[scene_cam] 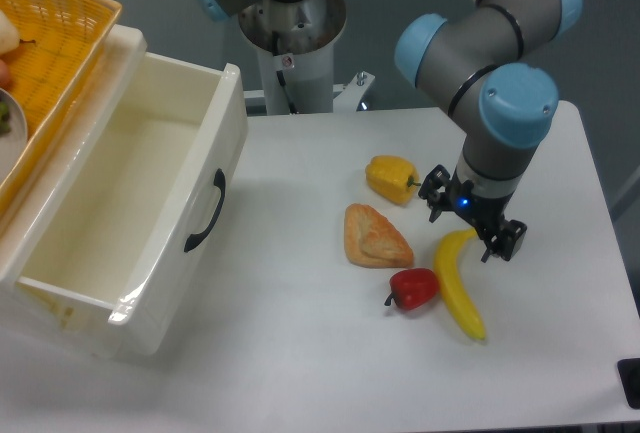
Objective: Pick up the red pepper
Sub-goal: 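Move the gripper down and over the red pepper beside the banana, then close the gripper around the red pepper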
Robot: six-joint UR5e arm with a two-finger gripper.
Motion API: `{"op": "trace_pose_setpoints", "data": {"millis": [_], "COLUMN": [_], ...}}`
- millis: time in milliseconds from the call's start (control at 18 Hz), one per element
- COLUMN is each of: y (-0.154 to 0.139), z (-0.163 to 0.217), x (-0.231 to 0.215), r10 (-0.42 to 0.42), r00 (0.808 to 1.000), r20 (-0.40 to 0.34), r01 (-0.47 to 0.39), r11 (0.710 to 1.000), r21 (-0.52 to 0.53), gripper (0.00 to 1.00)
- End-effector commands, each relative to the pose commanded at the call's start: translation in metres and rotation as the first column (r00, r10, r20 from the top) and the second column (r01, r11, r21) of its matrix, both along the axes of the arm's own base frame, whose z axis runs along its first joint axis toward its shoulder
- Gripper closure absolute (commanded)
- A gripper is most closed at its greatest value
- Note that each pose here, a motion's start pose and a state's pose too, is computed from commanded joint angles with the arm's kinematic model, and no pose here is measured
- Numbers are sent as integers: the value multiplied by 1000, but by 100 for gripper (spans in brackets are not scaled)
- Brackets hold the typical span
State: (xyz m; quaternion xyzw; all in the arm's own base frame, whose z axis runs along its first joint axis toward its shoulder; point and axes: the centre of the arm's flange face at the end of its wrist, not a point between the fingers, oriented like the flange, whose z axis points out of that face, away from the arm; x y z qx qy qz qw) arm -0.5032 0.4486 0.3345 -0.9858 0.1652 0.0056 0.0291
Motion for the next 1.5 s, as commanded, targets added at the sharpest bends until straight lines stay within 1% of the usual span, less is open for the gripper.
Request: {"op": "trace_pose_setpoints", "data": {"millis": [222,333,444,500,667,778,833,944,1056,1111,1167,1278,1333,1389,1444,1500], "y": [7,23,42,47,50,56,60,62,62,63,61,52,50,41,31,27], "z": [-10,-19,-29,-32,-34,-42,-43,-45,-54,-64,-70,-82,-86,-91,-95,-101], "x": [6,16,20,23,24,28,40,43,43,43,40,27,24,14,3,-1], "r10": [-8,-35,-60,-70,-74,-87,-110,-130,-226,-247,-250,-216,-192,-146,-112,-103], "r00": [1000,999,998,997,997,996,994,991,974,969,968,976,979,985,987,985], "r20": [14,12,-23,-22,-20,-16,-17,-13,-6,7,17,41,62,89,117,138], "r01": [8,35,60,71,74,87,110,130,226,247,250,216,192,141,102,88], "r11": [1000,999,998,997,997,996,994,992,974,969,968,976,981,989,991,990], "r21": [-10,-8,14,13,19,3,-4,-4,-14,-20,-19,-11,18,52,87,109], "gripper": [0,0,0,0,0,0,0,0,0,0,0,0,0,0,0,0]}}
